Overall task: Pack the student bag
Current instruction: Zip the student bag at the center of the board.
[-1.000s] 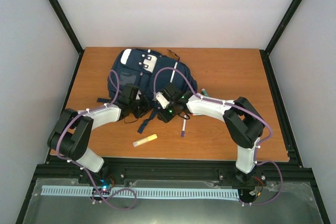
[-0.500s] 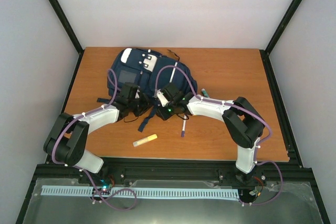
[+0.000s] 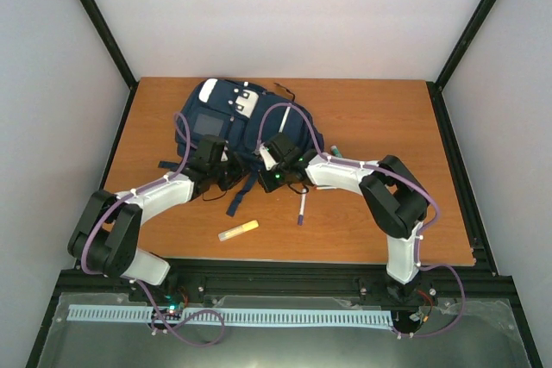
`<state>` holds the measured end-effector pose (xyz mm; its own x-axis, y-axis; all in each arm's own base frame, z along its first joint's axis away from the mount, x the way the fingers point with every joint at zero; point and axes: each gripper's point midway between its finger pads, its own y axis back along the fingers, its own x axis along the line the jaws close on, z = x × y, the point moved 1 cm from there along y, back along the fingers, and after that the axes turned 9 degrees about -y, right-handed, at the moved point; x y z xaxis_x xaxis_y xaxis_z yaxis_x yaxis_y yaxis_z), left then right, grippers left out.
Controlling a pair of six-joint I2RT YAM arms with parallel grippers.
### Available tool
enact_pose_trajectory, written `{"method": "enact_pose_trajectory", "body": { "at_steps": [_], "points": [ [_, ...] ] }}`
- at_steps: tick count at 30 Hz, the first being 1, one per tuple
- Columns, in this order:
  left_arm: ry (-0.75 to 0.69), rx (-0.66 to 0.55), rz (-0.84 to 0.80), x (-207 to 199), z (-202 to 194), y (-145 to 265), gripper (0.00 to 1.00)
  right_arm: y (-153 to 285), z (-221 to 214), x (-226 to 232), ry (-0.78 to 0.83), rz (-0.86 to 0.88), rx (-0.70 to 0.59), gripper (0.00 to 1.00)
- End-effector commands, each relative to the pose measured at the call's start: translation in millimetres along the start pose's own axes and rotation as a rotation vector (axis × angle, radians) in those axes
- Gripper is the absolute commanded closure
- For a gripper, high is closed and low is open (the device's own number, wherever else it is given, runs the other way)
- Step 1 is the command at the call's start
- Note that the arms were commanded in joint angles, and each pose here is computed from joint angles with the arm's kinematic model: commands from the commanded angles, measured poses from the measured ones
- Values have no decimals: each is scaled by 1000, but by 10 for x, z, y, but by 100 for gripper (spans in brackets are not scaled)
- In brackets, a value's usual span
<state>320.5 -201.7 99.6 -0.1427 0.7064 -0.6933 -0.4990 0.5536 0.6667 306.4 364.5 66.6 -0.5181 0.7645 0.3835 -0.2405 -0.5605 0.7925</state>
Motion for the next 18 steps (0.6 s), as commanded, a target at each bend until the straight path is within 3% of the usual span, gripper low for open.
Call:
{"method": "enact_pose_trajectory", "body": {
  "at_steps": [1,5,12,18],
  "points": [
    [-69,-14,-66,-247,23,113,99,40,126,14,21,25,-26,97],
    [-89,-22,-31,-162,19,91,99,144,-55,-13,75,39,40,97],
    [-118,-31,22,-23,-18,145,99,316,-422,-420,15,51,147,97],
    [-122,-32,79,183,-90,220,99,466,-525,-709,-44,42,159,97]
  ]
}}
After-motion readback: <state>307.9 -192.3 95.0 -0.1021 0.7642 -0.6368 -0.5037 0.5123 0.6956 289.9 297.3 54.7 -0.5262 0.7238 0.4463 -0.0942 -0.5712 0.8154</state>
